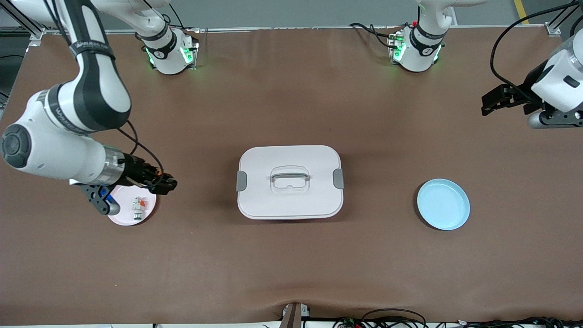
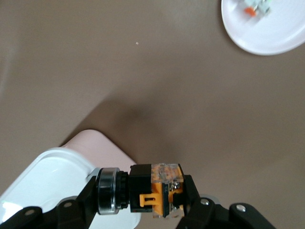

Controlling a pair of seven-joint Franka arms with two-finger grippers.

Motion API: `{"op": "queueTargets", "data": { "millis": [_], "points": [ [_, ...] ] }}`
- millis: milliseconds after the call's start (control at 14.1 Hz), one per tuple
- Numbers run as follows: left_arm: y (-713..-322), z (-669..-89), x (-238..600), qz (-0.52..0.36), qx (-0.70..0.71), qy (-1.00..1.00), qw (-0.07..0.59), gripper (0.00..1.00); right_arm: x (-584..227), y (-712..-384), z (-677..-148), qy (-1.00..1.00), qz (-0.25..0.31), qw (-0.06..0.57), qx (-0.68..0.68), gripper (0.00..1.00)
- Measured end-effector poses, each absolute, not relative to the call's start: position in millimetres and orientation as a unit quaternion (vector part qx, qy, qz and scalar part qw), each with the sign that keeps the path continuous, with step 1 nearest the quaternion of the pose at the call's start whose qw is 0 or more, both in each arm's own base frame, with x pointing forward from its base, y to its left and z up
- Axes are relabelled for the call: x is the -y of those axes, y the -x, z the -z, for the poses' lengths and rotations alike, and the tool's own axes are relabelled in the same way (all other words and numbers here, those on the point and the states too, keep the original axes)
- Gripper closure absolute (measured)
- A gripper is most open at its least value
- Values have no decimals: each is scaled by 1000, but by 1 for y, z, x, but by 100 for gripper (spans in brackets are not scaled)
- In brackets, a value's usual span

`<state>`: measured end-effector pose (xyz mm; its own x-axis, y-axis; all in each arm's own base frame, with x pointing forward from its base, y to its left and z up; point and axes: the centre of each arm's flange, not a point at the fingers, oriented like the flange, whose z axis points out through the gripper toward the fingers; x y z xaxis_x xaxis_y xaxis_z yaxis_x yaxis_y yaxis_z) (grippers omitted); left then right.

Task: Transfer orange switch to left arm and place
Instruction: 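Lift the switch with the right gripper while the left gripper approaches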

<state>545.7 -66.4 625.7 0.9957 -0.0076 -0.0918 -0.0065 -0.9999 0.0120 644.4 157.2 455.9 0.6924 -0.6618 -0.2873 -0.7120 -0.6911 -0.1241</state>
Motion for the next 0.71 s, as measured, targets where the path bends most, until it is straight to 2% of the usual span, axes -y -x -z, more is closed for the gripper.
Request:
{"op": "queueTargets", "data": {
  "millis": [285, 711],
  "points": [
    [-555, -615, 81, 49, 4, -997, 58, 0, -185, -643, -474, 852, -155, 161, -473, 27],
    [-567, -591, 109, 84, -3, -983, 160, 0, -256, -627, -509, 797, -174, 160, -556, 27]
  ]
}}
